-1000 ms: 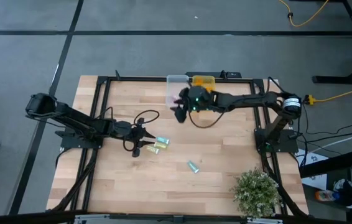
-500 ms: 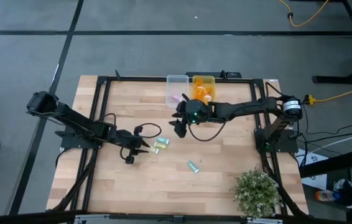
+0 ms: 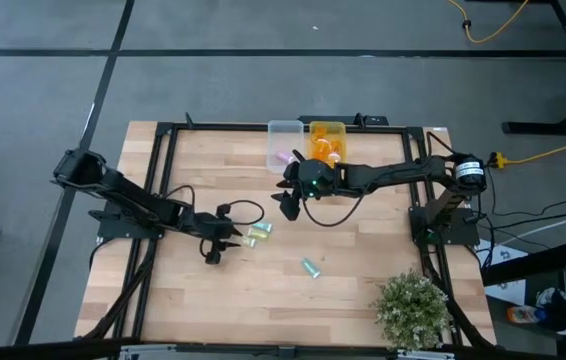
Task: Pick and place medicine bottles into bin by pill shape (circle, oval)
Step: Put the small yellow pill bottle into the transparent bin
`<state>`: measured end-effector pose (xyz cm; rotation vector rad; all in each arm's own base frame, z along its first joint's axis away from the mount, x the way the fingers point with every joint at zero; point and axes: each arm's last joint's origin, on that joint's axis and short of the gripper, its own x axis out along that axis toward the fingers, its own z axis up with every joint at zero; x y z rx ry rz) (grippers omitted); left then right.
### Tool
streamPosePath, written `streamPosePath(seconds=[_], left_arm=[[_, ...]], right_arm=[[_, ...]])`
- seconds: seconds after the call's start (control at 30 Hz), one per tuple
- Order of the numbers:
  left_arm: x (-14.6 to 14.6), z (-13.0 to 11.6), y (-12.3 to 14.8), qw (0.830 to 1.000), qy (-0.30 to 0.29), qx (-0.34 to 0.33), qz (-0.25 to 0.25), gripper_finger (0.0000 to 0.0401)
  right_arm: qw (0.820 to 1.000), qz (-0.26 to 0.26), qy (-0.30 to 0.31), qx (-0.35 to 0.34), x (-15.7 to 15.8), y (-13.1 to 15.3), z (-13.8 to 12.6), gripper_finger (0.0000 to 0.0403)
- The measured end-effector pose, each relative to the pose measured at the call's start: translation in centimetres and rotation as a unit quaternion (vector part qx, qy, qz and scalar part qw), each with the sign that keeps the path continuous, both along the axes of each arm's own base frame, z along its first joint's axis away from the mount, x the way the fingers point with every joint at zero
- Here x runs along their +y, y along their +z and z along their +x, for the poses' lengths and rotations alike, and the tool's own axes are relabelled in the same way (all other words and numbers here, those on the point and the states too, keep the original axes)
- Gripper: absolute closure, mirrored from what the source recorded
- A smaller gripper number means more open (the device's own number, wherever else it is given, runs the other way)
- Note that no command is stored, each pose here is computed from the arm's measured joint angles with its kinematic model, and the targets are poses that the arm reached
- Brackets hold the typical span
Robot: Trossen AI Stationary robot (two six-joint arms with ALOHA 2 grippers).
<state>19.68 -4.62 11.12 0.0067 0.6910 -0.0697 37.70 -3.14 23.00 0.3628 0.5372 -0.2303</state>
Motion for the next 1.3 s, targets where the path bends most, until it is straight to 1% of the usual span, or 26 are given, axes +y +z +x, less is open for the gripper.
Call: streamPosePath(seconds=[0.17, 0.37, 0.47, 0.53, 0.6, 0.7, 0.77, 0.9, 1.0, 1.17, 1.3], left_arm=[[0.0, 0.0, -0.7, 1.000, 0.003, 0.018, 0.008, 0.0237], [0.0, 0.0, -1.2, 0.999, 0.002, 0.031, 0.014, 0.0238], [0.0, 0.1, -1.1, 1.000, 0.002, 0.025, 0.012, 0.0238], [0.0, 0.3, -0.9, 1.000, 0.005, 0.012, 0.009, 0.0238], [0.0, 0.5, -0.7, 1.000, 0.010, -0.005, 0.008, 0.0238], [0.0, 0.7, -0.4, 1.000, 0.017, -0.018, 0.010, 0.0243], [-0.1, 0.7, -0.5, 1.000, 0.014, -0.007, 0.010, 0.0251], [-0.2, 0.6, -0.6, 1.000, -0.002, 0.007, 0.000, 0.0269], [-0.2, 0.6, -0.6, 1.000, -0.003, 0.007, -0.001, 0.0270], [-0.2, 0.4, -0.9, 1.000, -0.003, 0.025, 0.000, 0.0271], [-0.1, 0.2, -1.1, 0.999, 0.009, 0.042, -0.015, 0.0270]], right_arm=[[1.000, 0.000, 0.000, 0.000, 0.0, 0.0, 0.0, 0.0194], [1.000, 0.000, 0.000, 0.000, 0.0, 0.0, 0.0, 0.0194], [1.000, 0.005, -0.003, -0.001, 0.0, 0.0, 0.0, 0.0194], [1.000, 0.016, -0.021, -0.003, -0.1, 0.0, 0.0, 0.0194], [0.999, 0.011, -0.048, -0.006, -0.2, 0.3, -0.2, 0.0194], [0.996, -0.021, -0.088, -0.022, -0.4, 1.7, -0.8, 0.0194], [0.994, -0.037, -0.096, -0.034, -0.5, 2.8, -1.3, 0.0194], [0.994, -0.053, -0.086, -0.051, -0.2, 4.6, -2.3, 0.0194], [0.993, -0.056, -0.081, -0.059, 0.0, 5.5, -2.9, 0.0194], [0.994, -0.057, -0.072, -0.058, 0.6, 6.0, -3.3, 0.0194], [0.995, -0.056, -0.067, -0.052, 0.9, 5.9, -3.3, 0.0194]])
